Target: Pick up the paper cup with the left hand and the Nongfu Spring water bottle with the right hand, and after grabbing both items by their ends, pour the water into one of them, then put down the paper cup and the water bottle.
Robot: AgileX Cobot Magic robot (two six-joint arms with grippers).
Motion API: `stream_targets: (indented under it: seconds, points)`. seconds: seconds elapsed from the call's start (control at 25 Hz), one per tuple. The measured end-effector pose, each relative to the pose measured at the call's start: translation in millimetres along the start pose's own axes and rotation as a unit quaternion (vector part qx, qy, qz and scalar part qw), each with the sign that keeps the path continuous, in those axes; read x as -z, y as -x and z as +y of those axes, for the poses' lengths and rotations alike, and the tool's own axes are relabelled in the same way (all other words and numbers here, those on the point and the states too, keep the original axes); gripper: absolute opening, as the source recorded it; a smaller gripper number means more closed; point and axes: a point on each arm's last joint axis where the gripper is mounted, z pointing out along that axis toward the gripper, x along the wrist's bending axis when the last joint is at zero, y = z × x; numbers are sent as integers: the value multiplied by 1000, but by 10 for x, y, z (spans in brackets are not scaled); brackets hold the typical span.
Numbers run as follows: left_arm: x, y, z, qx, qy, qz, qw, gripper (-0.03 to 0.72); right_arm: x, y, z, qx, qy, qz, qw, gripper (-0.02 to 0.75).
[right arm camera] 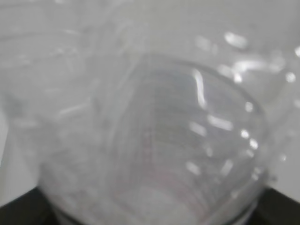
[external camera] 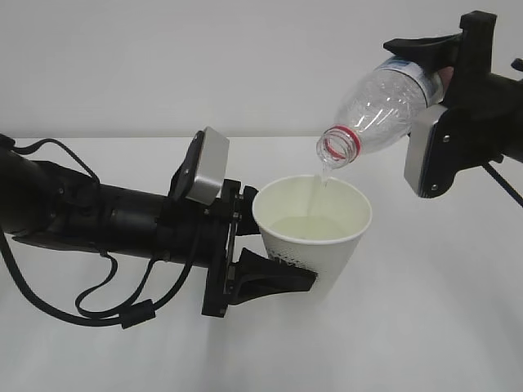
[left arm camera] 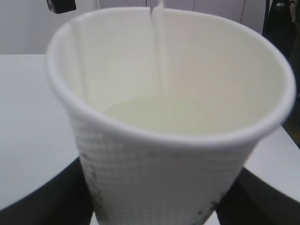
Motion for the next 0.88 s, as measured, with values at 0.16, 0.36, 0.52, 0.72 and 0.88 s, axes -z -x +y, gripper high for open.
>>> stream_targets:
  seconds: [0.16, 0.36, 0.52, 0.72, 0.88]
  points:
    - [0, 1, -1, 0, 0, -1, 1000, 517, 0, 0, 0, 5, 0, 0, 1000, 503]
    - [0, 6, -4, -2, -2, -3, 1000, 517, 0, 0, 0, 7, 0, 0, 1000, 503]
    - [0, 9, -6, -3, -3, -5, 1000, 517, 0, 0, 0, 8, 0, 0, 1000, 503]
    - [0, 10, -7, -3, -4, -6, 1000, 517, 0, 0, 0, 9, 0, 0, 1000, 503]
    - [0, 10, -7, -3, -4, -6, 1000, 517, -2, 5, -2, 9, 0, -1, 1000, 503]
